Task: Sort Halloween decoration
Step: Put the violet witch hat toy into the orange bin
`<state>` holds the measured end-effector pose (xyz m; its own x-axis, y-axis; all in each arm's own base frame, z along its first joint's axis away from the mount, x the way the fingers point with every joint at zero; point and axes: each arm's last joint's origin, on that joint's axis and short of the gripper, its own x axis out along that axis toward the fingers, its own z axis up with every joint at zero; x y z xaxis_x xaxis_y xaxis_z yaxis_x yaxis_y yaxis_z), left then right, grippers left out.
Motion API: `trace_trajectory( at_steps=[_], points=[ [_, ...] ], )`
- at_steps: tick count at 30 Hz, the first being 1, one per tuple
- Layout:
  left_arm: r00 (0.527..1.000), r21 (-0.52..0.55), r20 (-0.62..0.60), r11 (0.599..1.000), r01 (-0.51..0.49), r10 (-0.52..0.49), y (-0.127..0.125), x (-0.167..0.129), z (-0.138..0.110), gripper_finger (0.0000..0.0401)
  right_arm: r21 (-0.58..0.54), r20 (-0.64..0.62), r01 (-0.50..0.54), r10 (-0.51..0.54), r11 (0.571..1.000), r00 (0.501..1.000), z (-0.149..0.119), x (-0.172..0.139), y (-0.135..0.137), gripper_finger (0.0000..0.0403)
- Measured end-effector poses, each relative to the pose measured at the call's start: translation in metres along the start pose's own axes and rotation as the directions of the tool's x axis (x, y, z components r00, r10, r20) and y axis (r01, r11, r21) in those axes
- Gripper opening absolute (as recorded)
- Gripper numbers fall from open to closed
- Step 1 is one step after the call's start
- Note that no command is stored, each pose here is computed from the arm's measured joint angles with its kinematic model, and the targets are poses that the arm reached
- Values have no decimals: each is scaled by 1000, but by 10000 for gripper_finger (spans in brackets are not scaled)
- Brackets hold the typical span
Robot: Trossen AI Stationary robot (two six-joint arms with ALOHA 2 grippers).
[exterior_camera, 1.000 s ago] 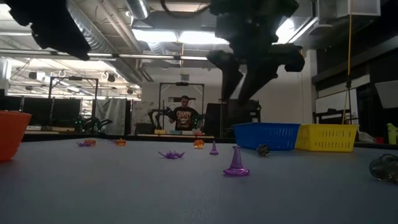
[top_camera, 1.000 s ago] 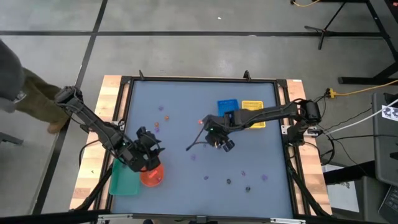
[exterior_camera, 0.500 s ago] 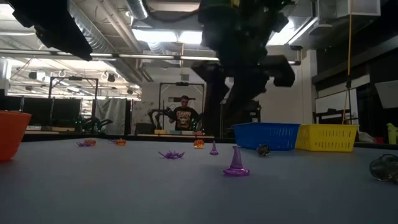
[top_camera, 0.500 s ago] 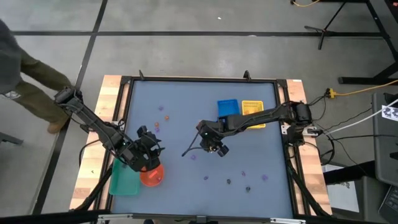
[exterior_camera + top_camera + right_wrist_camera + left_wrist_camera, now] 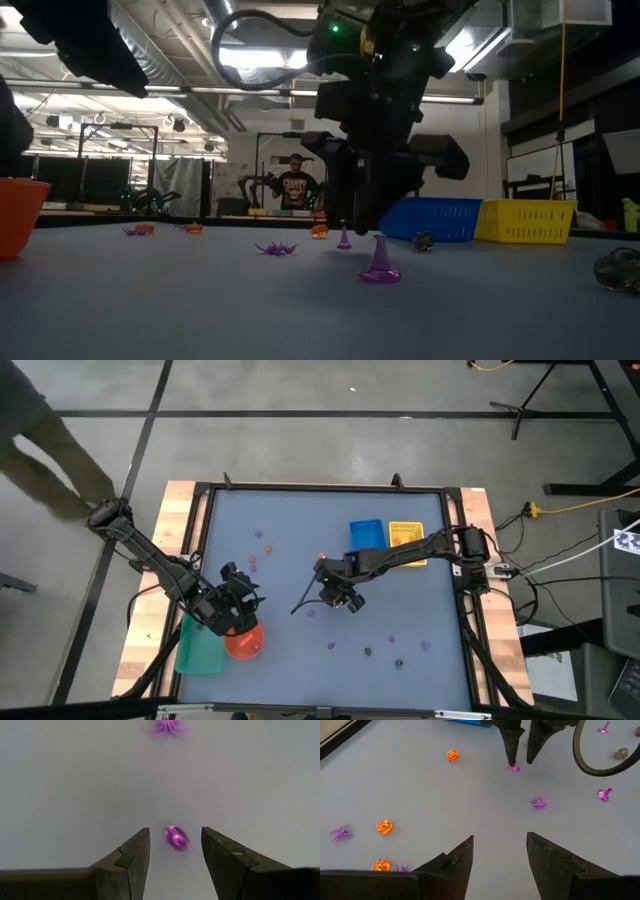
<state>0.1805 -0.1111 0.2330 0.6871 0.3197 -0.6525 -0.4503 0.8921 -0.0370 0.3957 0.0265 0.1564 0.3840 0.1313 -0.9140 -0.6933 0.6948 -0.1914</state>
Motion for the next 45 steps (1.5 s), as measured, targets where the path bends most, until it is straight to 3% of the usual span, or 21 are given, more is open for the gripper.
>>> trace_trajectory(
  at_steps=[34,45],
  points=[
    [1000,-1,0,1000,0,0,0,0,0,167,-25,-43,11,-12,1000,999,-4,15,-1,175],
    [1000,-1,0,1000,0,0,0,0,0,167,-23,-52,-6,5,1000,999,-5,15,1,70]
  ],
)
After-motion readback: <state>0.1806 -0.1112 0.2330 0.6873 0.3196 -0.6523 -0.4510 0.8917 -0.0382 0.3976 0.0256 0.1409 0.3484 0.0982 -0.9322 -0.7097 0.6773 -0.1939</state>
